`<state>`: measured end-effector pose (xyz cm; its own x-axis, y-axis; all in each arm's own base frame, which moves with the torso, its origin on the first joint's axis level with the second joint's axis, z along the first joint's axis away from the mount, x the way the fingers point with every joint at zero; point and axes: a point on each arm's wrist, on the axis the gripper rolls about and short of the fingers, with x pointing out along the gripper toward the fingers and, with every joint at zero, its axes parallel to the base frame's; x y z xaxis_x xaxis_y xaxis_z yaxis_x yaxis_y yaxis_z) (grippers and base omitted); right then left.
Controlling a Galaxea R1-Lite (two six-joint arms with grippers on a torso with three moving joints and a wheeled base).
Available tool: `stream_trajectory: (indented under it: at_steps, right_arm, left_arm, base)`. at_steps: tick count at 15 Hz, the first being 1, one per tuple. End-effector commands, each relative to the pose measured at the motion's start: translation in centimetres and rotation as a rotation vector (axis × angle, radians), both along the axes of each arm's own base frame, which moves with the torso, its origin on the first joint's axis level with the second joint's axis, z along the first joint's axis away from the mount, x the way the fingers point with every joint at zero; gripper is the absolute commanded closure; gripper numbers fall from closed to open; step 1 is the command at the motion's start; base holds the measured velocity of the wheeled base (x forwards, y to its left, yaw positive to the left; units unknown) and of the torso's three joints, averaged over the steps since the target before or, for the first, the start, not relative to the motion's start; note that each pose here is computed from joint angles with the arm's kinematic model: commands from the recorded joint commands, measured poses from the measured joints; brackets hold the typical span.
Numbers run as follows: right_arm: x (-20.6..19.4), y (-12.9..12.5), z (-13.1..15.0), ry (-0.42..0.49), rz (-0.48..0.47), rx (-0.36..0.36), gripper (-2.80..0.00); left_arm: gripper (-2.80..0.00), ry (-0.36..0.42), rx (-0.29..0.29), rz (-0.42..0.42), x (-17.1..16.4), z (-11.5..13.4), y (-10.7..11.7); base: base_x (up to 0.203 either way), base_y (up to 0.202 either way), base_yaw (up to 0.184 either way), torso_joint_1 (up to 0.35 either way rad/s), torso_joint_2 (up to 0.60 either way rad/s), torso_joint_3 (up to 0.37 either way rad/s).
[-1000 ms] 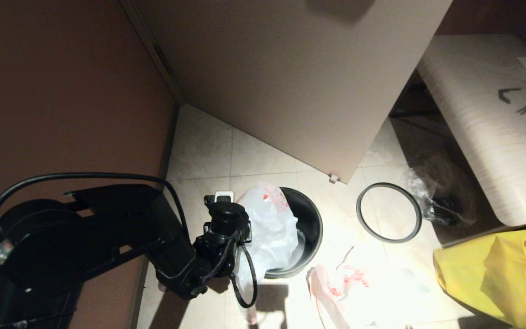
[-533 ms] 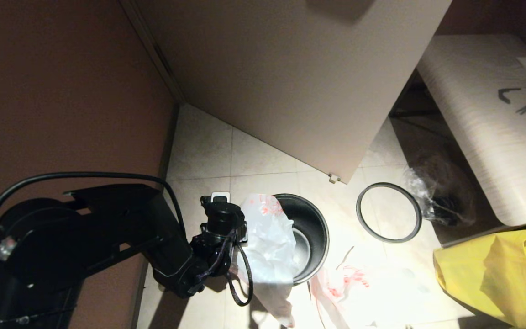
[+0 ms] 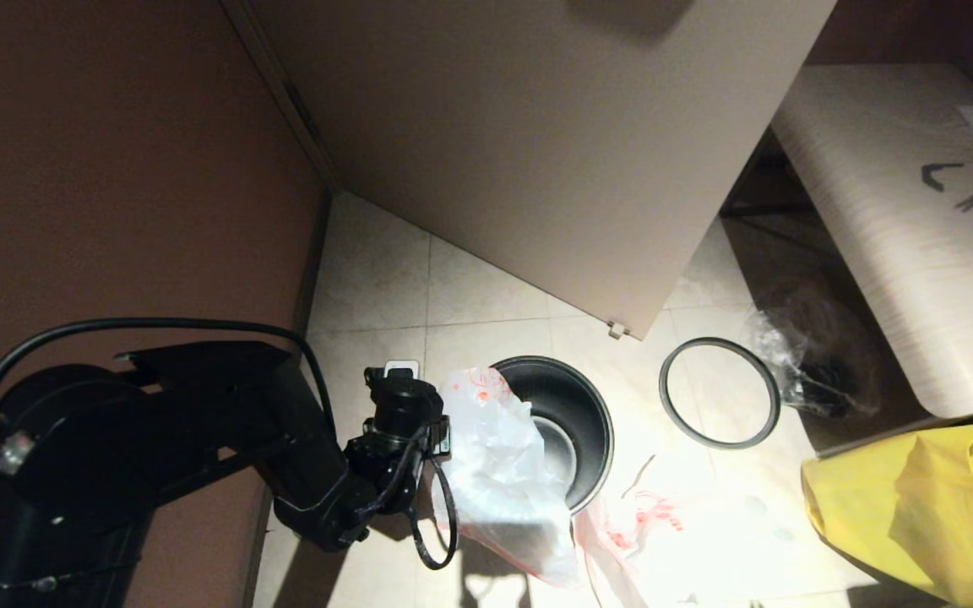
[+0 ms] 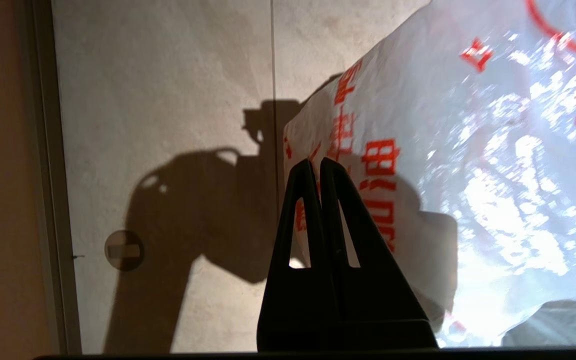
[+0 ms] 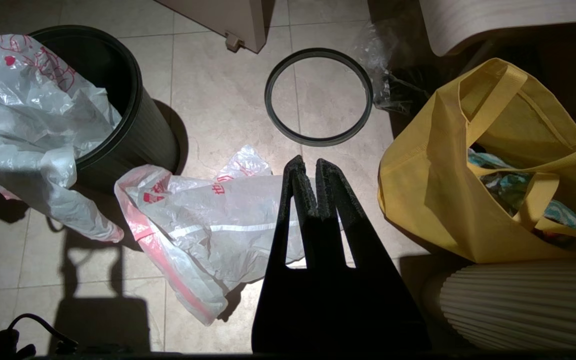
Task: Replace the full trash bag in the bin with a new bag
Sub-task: Put the new garbage bag on the trash can
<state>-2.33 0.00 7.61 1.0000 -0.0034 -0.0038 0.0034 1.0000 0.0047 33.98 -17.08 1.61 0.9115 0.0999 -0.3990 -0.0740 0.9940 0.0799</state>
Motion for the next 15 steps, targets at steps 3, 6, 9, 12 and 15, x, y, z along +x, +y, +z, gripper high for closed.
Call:
stream_trajectory:
  at_steps: [3,6,9,12,15]
  right_arm:
    - [0.0,0.0,0.0,0.001,0.000,0.000,0.00]
    - [0.0,0.0,0.0,0.001,0.000,0.000,0.00]
    - [0.0,0.0,0.0,0.001,0.000,0.000,0.00]
    - [0.0,0.0,0.0,0.001,0.000,0.000,0.00]
    - [0.0,0.0,0.0,0.001,0.000,0.000,0.00]
  left_arm:
    - [-2.80,0.039,0.002,-0.012,-0.9,-0.7,0.6]
    - [-2.80,0.080,0.000,-0.023,-1.1,-2.2,1.4]
    - [-2.80,0.099,-0.004,-0.026,-0.8,-2.8,1.9]
    - [-2.80,0.104,0.000,-0.023,-0.6,-3.1,2.0]
    - [-2.80,0.108,-0.003,-0.044,-0.1,-3.7,1.7]
  base:
    - [0.000,0.000,0.000,0.000,0.00,0.000]
    - [0.000,0.000,0.000,0.000,0.00,0.000]
    - [0.000,0.000,0.000,0.000,0.00,0.000]
    - [0.000,0.000,0.000,0.000,0.00,0.000]
    - [0.000,0.000,0.000,0.000,0.00,0.000]
